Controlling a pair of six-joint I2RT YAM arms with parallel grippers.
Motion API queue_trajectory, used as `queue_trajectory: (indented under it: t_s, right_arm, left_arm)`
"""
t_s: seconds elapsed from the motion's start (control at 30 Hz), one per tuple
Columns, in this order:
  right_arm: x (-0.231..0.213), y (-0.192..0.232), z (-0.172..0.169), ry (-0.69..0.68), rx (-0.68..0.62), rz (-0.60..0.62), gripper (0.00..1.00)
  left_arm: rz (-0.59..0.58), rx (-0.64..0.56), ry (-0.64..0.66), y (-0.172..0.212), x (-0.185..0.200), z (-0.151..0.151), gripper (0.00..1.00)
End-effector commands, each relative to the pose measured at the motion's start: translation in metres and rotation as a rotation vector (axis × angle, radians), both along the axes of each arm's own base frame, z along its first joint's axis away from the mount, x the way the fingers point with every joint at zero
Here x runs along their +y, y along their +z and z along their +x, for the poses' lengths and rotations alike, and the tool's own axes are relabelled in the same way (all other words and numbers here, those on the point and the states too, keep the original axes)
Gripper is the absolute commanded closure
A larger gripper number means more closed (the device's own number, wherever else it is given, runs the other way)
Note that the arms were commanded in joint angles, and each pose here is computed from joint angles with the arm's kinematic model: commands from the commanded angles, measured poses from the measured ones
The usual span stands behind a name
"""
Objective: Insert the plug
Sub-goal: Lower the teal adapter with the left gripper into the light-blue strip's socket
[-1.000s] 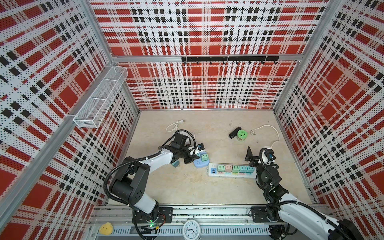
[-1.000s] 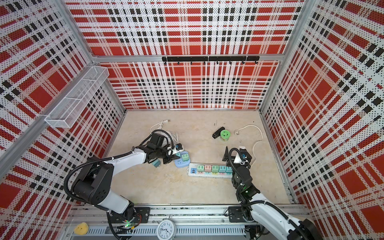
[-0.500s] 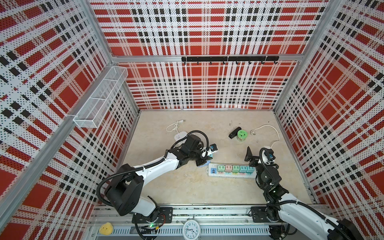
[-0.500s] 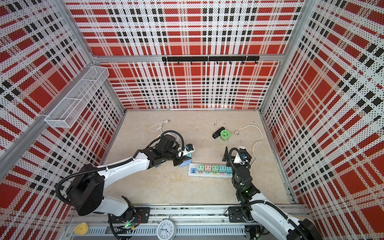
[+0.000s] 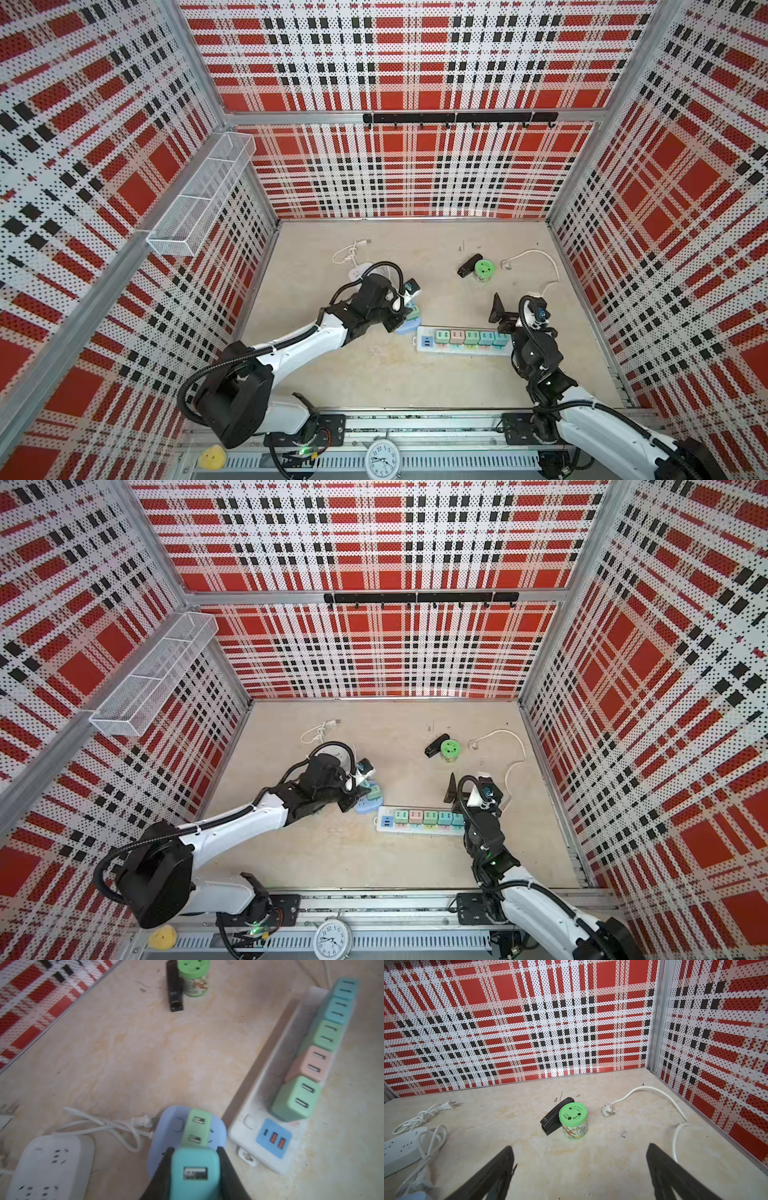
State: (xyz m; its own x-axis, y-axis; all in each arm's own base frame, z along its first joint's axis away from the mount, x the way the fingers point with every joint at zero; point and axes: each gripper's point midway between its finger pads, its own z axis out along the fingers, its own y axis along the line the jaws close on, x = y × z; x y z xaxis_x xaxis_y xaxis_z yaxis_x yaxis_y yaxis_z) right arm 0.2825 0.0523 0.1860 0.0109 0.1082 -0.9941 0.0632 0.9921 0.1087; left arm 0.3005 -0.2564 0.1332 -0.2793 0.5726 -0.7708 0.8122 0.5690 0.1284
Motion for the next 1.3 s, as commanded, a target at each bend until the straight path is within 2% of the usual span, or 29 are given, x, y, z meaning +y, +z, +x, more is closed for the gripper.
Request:
queue_trajectory:
  t_s: [0.0,0.13,0.27,0.43,0.57,0.9,1.27]
  right_arm:
    - [0.000,0.002,0.001,0.004,-0.011,0.022,0.00]
    - [-0.001,0.003,0.000,0.002,-0.012,0.022,0.00]
    - [-0.002,0.003,0.000,-0.002,-0.011,0.024,0.00]
    - [-0.001,0.003,0.000,0.001,-0.013,0.026,0.00]
    - [0.000,0.003,0.000,0.004,-0.012,0.025,0.00]
    - [-0.001,0.002,0.000,0.004,-0.011,0.027,0.00]
    - [0.000,0.002,0.001,0.007,-0.008,0.027,0.00]
  left_arm:
    - [-0.029,0.036,0.035,-0.009,-0.001,0.003,1.00]
    - [-0.028,0.070,0.019,-0.015,-0.013,0.009,1.00]
    - [0.031,0.075,-0.040,-0.026,-0.030,0.003,1.00]
    - [0.024,0.083,-0.098,-0.026,-0.051,-0.003,1.00]
    - [0.001,0.093,-0.069,-0.027,-0.061,0.005,1.00]
    - [-0.024,0.071,0.047,-0.048,-0.053,0.023,1.00]
    - [-0.055,0.056,0.036,-0.062,-0.048,0.026,1.00]
